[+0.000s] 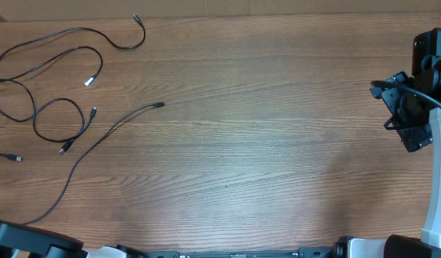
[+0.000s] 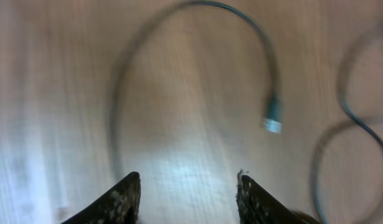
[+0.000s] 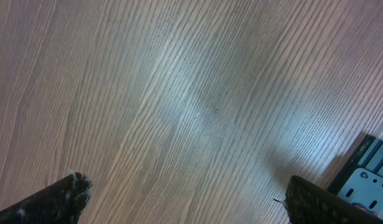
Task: Untangle cables
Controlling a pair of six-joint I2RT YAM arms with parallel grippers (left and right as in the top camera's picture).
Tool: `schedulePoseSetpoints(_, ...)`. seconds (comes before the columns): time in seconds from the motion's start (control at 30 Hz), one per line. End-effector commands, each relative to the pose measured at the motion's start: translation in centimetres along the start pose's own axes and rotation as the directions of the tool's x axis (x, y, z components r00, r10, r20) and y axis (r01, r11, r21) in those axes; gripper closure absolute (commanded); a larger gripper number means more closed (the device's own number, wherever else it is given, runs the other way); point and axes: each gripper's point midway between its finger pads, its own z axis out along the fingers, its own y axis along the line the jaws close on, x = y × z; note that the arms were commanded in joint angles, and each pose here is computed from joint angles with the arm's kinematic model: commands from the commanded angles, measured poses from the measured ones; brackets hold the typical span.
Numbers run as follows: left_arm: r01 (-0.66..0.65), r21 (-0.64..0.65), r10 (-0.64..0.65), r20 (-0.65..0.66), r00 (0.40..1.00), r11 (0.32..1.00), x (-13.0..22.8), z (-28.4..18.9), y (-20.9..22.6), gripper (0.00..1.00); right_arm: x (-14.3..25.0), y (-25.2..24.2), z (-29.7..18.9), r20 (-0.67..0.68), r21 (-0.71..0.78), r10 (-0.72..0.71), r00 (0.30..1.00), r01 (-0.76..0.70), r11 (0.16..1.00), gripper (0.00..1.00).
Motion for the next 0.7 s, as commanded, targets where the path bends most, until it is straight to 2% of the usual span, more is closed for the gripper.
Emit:
schedulePoseSetpoints(0.0,-0.184,0.179,0.194,-0.042,0.980,0.967,2.3,0.3,-5.9,0.50,-0.2,-0.2,0.1,0.011,0.010,0.003,1.000,-0.003,1.000,0.00)
schedulePoseSetpoints(0.1,-0.363,0.254,0.386,-0.046,0.921,0.897,5.5,0.2,-11.3,0.45,-0.2,-0.2,0.1,0.011,0.010,0.003,1.000,-0.003,1.000,0.00)
schedulePoseSetpoints(0.2,-0.546,0.352,0.593,-0.035,0.804,0.760,10.8,0.0,-17.8,0.36,-0.2,-0.2,0.1,0.011,0.010,0.003,1.000,-0.003,1.000,0.00)
schedulePoseSetpoints(0.27,-0.690,0.378,0.753,-0.026,0.658,0.617,15.7,0.6,-21.2,0.24,-0.2,-0.2,0.1,0.011,0.010,0.003,1.000,-0.003,1.000,0.00)
schedulePoseSetpoints(0.33,-0.812,0.312,0.864,-0.075,0.497,0.494,20.3,2.8,-22.1,0.12,-0.2,-0.2,0.1,0.011,0.010,0.003,1.000,-0.003,1.000,0.00)
schedulePoseSetpoints(0.43,-0.847,0.338,0.911,-0.116,0.395,0.411,23.6,4.4,-22.2,0.14,-0.2,-0.2,0.1,0.011,0.010,0.003,1.000,-0.003,1.000,0.00)
schedulePoseSetpoints(0.5,-0.878,0.362,0.950,-0.122,0.287,0.312,25.2,5.5,-21.9,0.14,-0.2,-0.2,0.1,0.011,0.010,0.003,1.000,-0.003,1.000,0.00)
schedulePoseSetpoints(0.57,-0.886,0.370,0.960,-0.121,0.251,0.278,25.7,6.2,-21.8,0.13,-0.2,-0.2,0.1,0.011,0.010,0.003,1.000,-0.003,1.000,0.00)
schedulePoseSetpoints(0.67,-0.881,0.385,0.961,-0.133,0.242,0.276,26.3,7.2,-21.7,0.13,-0.2,-0.2,0.1,0.011,0.010,0.003,1.000,-0.003,1.000,0.00)
